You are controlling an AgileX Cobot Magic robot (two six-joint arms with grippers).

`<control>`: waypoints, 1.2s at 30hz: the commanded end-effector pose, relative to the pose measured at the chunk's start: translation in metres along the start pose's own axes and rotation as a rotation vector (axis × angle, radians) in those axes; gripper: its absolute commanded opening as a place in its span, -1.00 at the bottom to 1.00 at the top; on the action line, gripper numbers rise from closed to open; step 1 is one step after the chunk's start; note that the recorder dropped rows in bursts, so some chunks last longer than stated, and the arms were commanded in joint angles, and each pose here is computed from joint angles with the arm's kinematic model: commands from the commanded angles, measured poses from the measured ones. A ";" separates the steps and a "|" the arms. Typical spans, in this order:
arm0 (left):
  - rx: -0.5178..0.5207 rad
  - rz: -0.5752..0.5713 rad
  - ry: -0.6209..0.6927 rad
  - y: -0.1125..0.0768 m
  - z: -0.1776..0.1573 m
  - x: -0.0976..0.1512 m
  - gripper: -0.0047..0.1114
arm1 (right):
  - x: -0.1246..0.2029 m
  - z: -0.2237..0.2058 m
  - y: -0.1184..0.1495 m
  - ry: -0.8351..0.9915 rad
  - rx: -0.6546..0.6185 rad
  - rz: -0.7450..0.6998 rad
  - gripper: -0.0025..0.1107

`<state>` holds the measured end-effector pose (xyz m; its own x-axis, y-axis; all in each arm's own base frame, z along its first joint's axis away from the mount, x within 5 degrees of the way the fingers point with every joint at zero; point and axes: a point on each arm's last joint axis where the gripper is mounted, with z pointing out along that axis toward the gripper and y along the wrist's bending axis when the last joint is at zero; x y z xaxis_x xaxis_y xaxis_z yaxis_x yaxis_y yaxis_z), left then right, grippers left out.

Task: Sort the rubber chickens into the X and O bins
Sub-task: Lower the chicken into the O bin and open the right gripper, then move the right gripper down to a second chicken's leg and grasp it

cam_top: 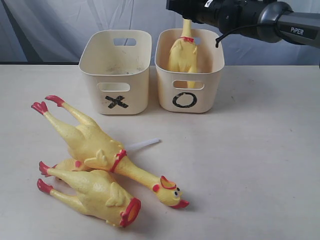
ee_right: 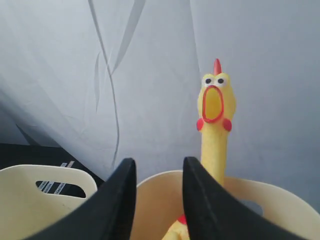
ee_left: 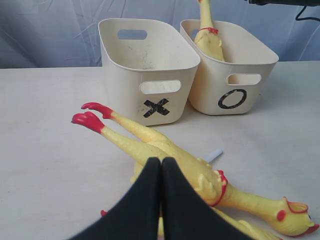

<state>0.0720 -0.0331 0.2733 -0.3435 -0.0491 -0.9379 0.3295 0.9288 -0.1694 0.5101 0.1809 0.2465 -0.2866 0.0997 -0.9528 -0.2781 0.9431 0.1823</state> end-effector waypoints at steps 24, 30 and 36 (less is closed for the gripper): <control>0.006 0.006 -0.007 -0.001 0.000 -0.002 -0.91 | -0.054 -0.065 0.011 0.275 0.000 -0.172 -0.97; 0.006 0.006 -0.007 -0.001 0.000 -0.002 -0.91 | -0.054 -0.090 0.022 0.466 -0.152 -0.351 -0.97; 0.007 0.004 -0.008 -0.001 0.000 -0.002 -0.91 | -0.049 -0.113 0.053 0.574 -0.537 -0.338 -0.97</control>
<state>0.0720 -0.0331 0.2733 -0.3435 -0.0491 -0.9379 0.3295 0.9288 -0.1694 0.4208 0.1820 0.3183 -0.5298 -0.4549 -0.7158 -0.6933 0.7184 0.0565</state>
